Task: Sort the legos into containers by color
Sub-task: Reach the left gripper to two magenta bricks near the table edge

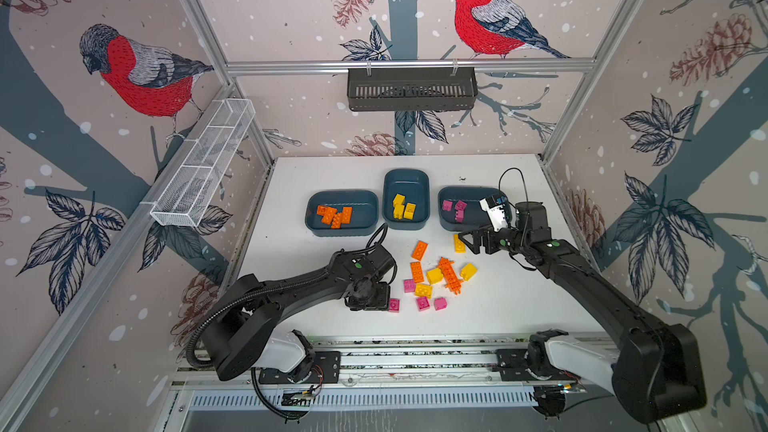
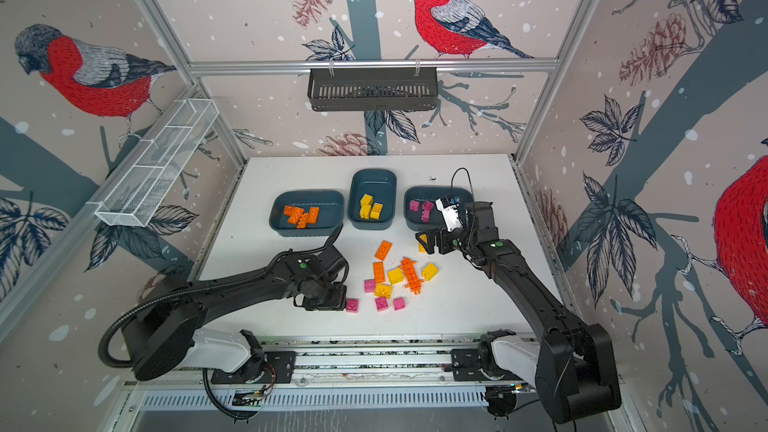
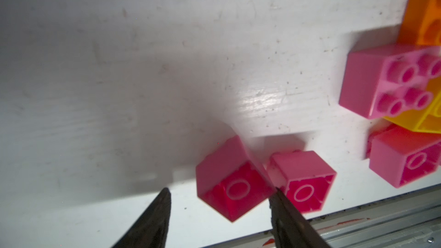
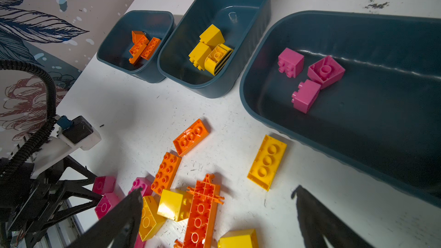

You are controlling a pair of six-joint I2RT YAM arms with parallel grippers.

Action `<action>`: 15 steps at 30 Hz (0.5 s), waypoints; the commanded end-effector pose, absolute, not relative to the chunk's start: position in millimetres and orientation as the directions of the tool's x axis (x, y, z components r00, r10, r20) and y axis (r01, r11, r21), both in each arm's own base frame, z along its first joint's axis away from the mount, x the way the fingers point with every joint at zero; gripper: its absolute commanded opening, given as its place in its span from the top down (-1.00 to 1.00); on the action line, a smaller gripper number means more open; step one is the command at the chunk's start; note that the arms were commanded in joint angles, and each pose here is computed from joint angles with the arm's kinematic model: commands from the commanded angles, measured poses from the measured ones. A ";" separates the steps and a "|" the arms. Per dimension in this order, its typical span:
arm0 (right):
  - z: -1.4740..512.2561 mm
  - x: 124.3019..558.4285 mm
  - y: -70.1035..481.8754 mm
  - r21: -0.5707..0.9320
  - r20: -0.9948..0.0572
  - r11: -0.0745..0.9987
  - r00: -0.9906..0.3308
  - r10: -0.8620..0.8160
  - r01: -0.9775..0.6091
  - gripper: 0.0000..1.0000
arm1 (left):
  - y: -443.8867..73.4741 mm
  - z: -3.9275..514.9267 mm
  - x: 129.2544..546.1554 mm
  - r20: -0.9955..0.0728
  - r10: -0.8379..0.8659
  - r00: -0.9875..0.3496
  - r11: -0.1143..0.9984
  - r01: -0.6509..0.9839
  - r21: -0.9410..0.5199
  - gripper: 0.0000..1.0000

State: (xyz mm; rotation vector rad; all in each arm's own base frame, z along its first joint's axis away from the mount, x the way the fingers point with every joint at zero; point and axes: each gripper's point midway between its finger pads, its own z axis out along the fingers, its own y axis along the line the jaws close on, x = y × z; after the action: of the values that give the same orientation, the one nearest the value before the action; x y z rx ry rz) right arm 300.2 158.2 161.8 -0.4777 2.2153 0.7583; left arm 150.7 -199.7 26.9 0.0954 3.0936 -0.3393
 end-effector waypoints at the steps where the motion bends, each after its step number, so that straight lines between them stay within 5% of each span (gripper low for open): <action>1: 163.2 301.4 157.8 0.362 -0.752 0.758 -0.651 -0.107 -0.542 -0.99 | -203.5 28.3 157.2 -0.055 0.042 -0.998 0.975 0.052 -0.216 -0.33; 15: 159.6 300.5 155.8 0.367 -0.749 0.758 -0.655 -0.103 -0.539 -0.99 | -196.3 27.4 163.0 -0.058 0.054 -0.997 0.988 0.062 -0.143 -0.26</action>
State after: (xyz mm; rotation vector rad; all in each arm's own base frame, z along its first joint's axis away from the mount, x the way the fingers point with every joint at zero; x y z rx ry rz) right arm 299.1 155.4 156.9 -0.4674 2.2271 0.7565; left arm 165.1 -203.5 27.5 0.0997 3.0732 -0.2724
